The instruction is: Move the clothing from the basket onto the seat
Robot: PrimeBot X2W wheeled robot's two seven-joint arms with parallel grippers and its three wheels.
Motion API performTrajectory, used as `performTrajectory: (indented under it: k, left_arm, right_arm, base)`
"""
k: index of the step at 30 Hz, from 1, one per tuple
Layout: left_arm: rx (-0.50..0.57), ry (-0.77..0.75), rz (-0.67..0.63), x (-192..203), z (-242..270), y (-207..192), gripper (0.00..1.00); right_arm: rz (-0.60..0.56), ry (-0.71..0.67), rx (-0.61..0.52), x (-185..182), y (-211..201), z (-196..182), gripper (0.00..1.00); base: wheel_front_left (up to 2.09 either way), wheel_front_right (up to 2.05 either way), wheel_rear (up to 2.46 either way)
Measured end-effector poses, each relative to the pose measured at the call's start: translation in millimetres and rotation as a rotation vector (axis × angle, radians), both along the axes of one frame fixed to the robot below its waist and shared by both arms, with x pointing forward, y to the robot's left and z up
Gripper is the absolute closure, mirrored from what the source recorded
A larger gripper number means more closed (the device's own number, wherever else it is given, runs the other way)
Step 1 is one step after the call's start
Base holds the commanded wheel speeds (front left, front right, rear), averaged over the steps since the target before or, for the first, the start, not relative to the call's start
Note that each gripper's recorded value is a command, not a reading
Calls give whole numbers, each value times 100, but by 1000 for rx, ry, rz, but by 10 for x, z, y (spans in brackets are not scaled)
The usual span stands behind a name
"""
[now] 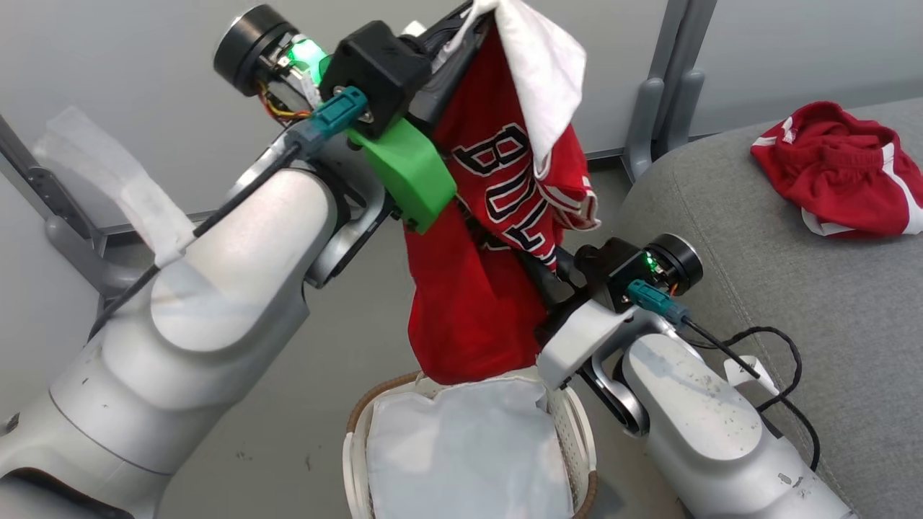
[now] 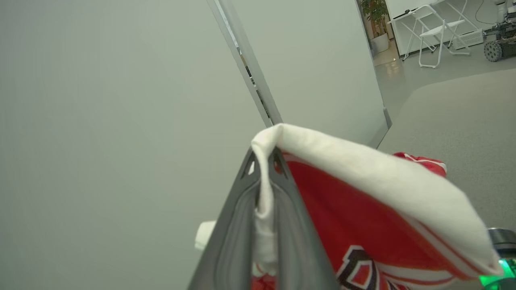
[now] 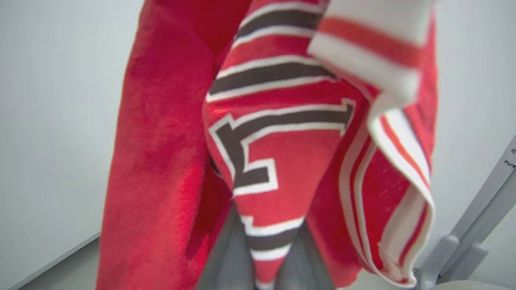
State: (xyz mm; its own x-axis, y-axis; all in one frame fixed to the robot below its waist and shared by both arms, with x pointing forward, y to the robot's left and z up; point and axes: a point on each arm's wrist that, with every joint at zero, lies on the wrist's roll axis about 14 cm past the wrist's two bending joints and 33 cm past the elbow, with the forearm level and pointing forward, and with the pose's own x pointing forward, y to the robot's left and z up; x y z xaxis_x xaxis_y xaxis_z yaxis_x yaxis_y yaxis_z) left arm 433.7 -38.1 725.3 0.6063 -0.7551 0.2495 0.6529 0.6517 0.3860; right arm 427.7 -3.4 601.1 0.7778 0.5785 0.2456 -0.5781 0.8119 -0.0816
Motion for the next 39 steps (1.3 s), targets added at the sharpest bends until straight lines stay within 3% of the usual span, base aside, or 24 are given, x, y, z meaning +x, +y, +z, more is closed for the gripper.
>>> performTrajectory:
  k: [2, 3, 5, 17, 27, 39]
  left_arm:
    - [-18, 28, 23, 86, -87, 77, 94]
    - [-21, 38, 37, 129, -144, 116, 76]
    - [-42, 74, 47, 181, -275, 164, 0]
    - [-152, 322, 104, 167, -1311, 343, 0]
    - [-192, 534, 170, -161, -2130, 442, 0]
    - [-246, 616, 194, -369, -2394, 490, 0]
  right_arm:
    - [-7, -5, 16, 5, -32, 27, 100]
    - [-13, -7, 24, 6, -54, 36, 100]
    - [-27, -6, 36, 12, -106, 36, 100]
    - [-128, -29, 82, 113, -438, 101, 100]
    - [-182, -24, 93, 133, -604, 52, 100]
    - [-243, 10, 83, 172, -782, -108, 100]
  base:
    - [0, 0, 0]
    - [0, 0, 0]
    - [0, 0, 0]
    - [0, 0, 0]
    - [0, 0, 0]
    - [0, 0, 0]
